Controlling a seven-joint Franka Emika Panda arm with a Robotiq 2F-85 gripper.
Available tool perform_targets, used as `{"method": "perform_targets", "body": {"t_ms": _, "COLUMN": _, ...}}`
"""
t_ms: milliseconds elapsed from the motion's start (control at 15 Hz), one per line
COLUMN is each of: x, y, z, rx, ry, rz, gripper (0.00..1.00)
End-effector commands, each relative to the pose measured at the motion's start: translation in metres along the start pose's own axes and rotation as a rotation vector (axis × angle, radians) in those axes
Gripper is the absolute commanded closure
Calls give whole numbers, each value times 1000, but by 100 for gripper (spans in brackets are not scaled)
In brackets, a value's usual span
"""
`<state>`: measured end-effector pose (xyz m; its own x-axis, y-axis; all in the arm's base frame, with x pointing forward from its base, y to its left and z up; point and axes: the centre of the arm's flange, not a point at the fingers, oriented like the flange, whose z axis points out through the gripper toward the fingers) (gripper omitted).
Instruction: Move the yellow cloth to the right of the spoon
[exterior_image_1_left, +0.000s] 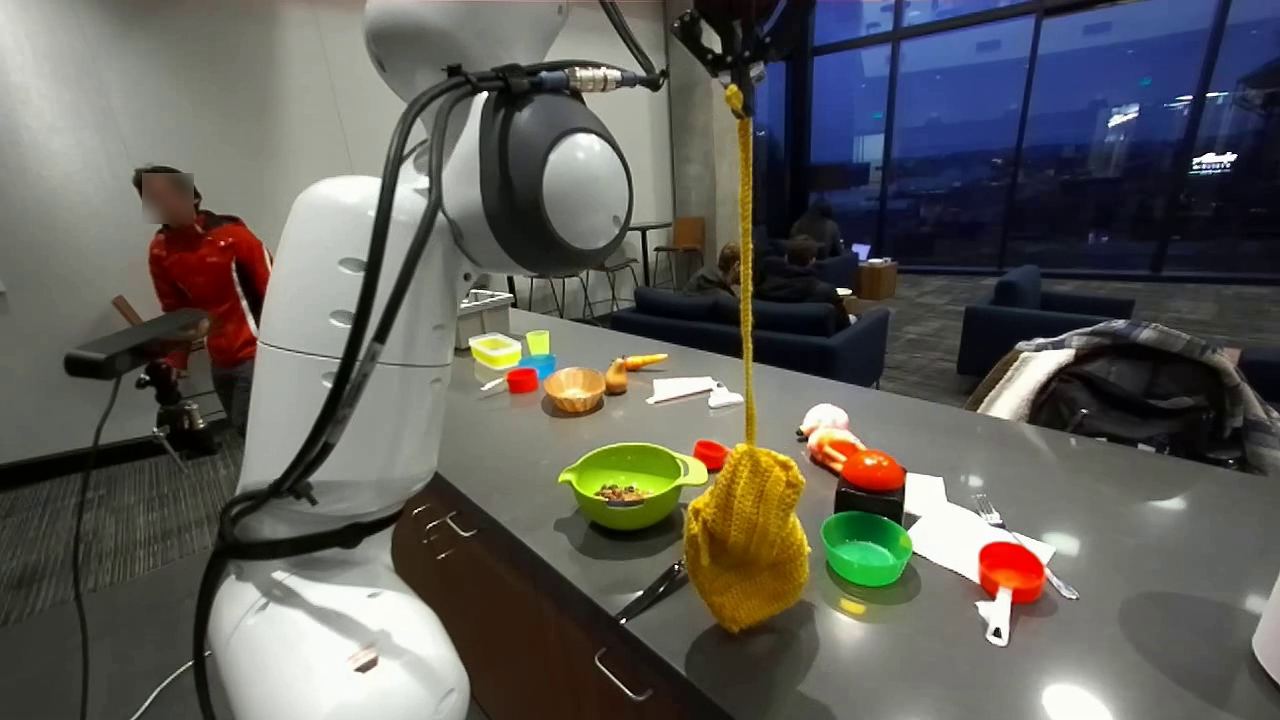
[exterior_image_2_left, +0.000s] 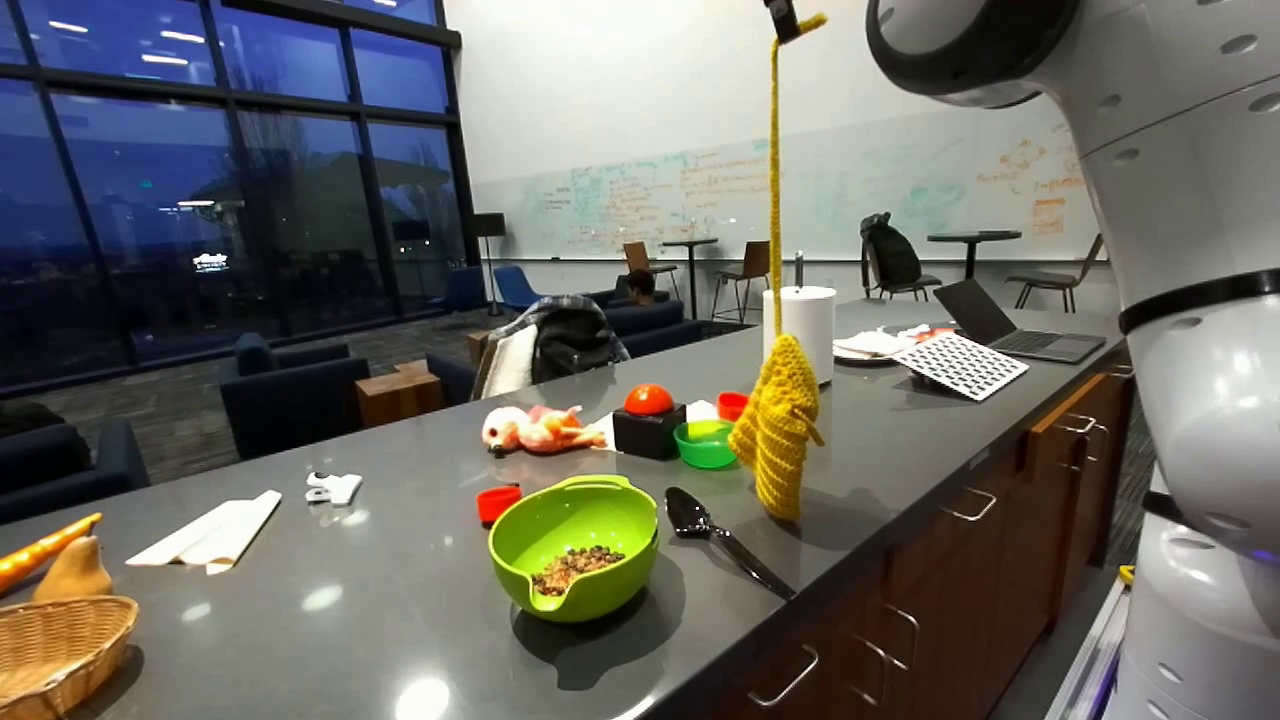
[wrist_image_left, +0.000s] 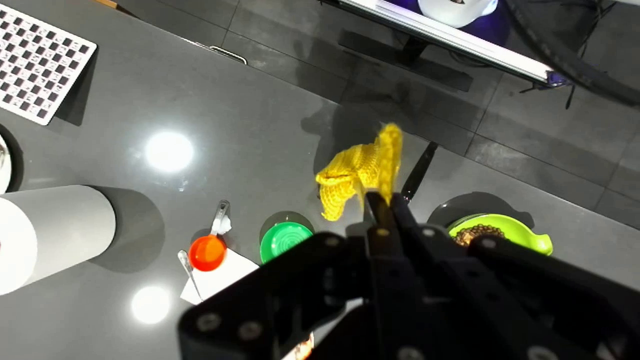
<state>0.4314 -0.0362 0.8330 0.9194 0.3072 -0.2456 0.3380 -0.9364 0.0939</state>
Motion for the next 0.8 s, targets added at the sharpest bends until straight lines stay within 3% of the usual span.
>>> {"method": "perform_targets", "body": {"t_ms": 0, "x": 4, "y": 46, "z": -10, "rx": 66, "ry": -11, "rz": 2, "gripper": 99}}
{"method": "perform_targets", "body": {"t_ms": 333, "x": 21, "y": 68, "z": 0, "rx": 96, "ry": -46, "rz": -6, "gripper": 99}}
{"method": "perform_targets", "body": {"t_ms": 733, "x": 58, "y": 32, "z": -11, "rx": 82, "ry": -62, "rz": -63, "gripper": 99}}
